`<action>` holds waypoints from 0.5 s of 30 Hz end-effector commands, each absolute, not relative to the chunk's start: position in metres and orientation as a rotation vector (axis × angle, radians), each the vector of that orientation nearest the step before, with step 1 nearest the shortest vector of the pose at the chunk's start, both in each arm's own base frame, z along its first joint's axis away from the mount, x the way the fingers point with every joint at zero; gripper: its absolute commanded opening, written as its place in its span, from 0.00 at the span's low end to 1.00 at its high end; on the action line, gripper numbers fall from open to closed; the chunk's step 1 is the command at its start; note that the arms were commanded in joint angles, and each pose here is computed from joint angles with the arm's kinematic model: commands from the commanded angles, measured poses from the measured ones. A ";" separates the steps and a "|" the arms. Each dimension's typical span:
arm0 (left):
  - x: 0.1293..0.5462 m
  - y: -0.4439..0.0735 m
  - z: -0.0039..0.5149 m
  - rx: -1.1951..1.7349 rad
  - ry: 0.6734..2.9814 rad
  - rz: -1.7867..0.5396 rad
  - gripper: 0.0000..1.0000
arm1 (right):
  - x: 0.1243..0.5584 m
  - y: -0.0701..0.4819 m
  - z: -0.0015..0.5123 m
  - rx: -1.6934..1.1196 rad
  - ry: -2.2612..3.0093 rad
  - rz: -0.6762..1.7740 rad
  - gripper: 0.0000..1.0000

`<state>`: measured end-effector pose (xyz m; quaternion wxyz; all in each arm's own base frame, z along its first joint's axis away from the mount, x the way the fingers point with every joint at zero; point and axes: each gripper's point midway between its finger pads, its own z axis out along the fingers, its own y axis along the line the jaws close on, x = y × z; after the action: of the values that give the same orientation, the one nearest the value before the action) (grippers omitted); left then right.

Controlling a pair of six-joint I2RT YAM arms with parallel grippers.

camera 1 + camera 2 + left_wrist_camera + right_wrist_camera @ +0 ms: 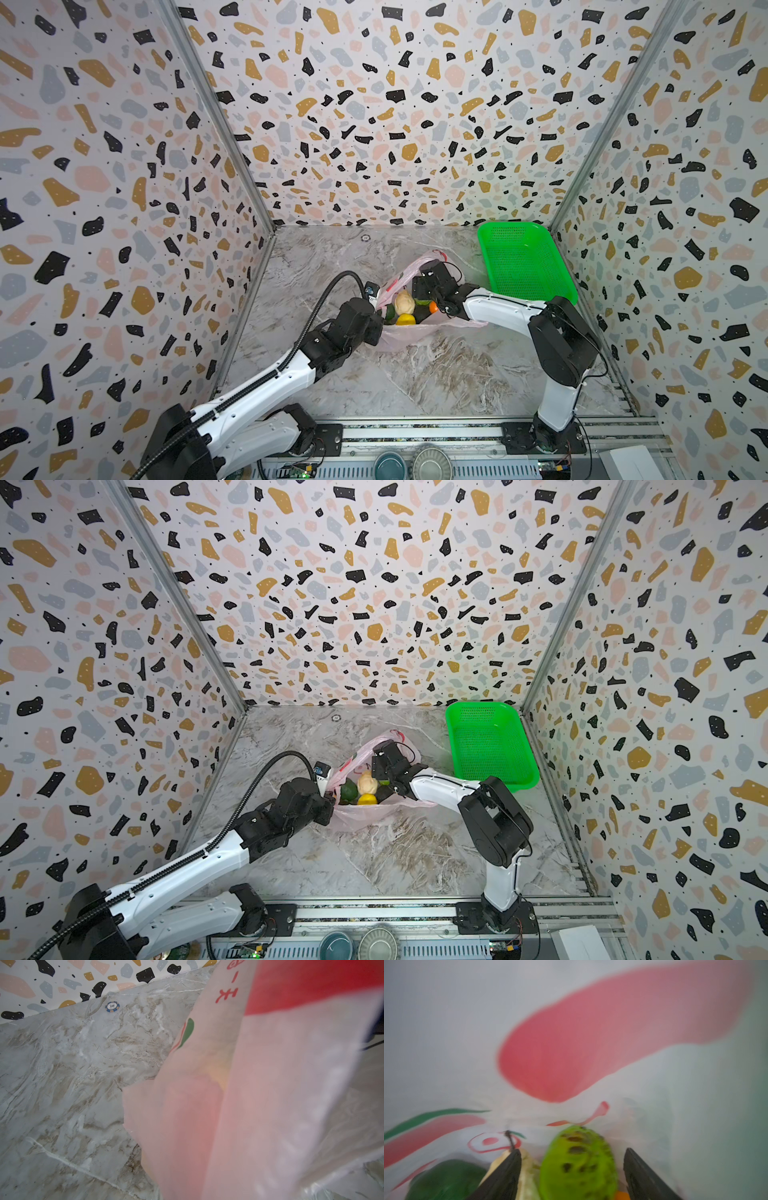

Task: Untie the knot of the plastic bag and take out the fruit

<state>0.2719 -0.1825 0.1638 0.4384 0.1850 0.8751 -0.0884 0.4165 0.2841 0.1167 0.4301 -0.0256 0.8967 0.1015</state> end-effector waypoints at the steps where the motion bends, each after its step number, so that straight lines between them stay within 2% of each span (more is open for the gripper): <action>1: 0.287 -0.193 0.182 0.479 2.089 -0.208 0.00 | 0.433 0.238 0.153 0.049 2.108 0.115 0.79; 4: 0.293 -0.203 0.186 0.494 2.073 -0.231 0.00 | 0.429 0.215 0.165 0.038 2.080 0.066 0.80; 8: 0.293 -0.216 0.185 0.506 2.061 -0.278 0.00 | 0.408 0.213 0.174 -0.050 2.095 0.067 0.80; 15: 0.286 -0.225 0.174 0.518 2.085 -0.312 0.00 | 0.339 0.274 0.139 -0.368 2.323 0.356 0.82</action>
<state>0.2834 -0.2182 0.1625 0.4500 0.2194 0.8586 -0.1099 0.3776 0.2466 0.1602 0.4445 -0.0750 0.8868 0.1013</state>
